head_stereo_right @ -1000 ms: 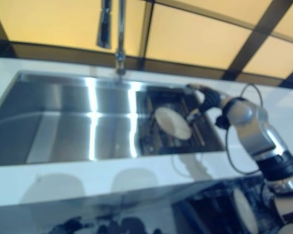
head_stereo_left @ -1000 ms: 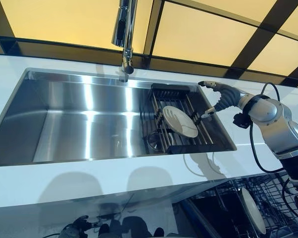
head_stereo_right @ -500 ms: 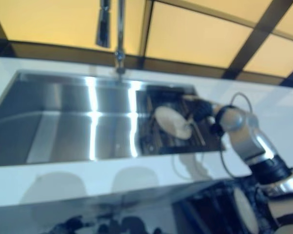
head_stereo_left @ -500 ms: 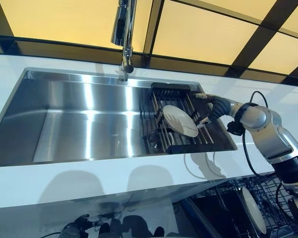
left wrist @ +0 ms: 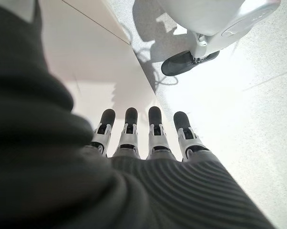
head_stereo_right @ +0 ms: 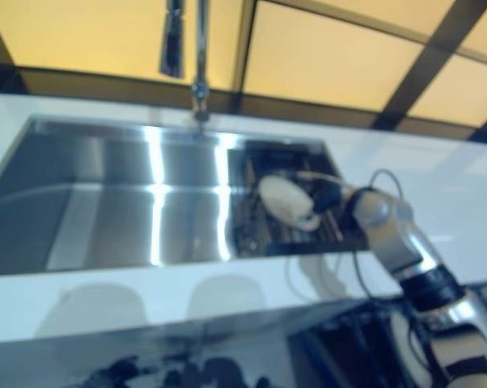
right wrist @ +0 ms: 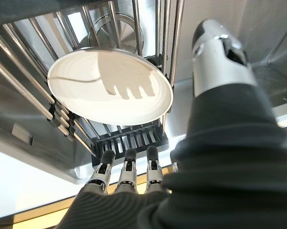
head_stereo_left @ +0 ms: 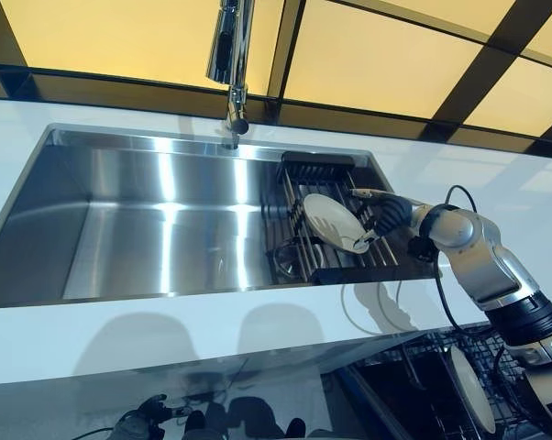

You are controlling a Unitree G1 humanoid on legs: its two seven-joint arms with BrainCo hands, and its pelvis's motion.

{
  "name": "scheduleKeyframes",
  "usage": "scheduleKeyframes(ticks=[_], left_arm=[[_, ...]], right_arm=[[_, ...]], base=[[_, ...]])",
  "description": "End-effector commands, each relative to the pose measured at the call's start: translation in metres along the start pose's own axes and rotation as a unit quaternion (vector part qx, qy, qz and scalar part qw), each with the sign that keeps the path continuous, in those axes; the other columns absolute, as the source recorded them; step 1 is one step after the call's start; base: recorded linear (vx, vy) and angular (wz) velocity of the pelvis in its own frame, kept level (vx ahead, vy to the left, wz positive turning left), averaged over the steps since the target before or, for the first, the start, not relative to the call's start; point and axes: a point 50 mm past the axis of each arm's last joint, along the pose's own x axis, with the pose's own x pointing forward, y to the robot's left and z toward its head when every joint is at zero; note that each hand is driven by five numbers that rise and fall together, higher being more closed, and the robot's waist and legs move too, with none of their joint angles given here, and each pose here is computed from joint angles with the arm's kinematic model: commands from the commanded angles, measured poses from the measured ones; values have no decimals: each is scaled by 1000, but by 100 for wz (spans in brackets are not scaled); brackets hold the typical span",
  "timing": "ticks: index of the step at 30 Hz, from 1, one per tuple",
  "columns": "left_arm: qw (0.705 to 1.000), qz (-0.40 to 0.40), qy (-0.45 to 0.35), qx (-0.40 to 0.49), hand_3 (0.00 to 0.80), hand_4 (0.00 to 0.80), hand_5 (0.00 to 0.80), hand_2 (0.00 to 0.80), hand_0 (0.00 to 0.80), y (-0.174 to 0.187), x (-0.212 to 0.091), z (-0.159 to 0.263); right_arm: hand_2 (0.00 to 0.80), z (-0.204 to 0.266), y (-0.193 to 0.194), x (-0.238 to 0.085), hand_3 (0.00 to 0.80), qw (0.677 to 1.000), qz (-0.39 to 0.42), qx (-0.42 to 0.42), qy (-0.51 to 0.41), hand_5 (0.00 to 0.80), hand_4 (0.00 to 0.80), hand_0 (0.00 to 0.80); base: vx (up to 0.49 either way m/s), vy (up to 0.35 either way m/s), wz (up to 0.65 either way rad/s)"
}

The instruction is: Take plates into dishwasher

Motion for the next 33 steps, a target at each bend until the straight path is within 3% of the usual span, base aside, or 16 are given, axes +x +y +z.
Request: scheduleKeyframes(ticks=[1,33], left_arm=[[999,1,-26,24,0,0,0,0,0,1,1,16],[999,-15,-31,41,0,0,0,0,0,-8,2,23]], right_arm=[[0,1,-6,1,0,999,-17,-37,17,0,0,0],[0,-19,23,22,0,997,-36,-8,69,0,0,0]], base=[[0,0,0],[2,1,1]])
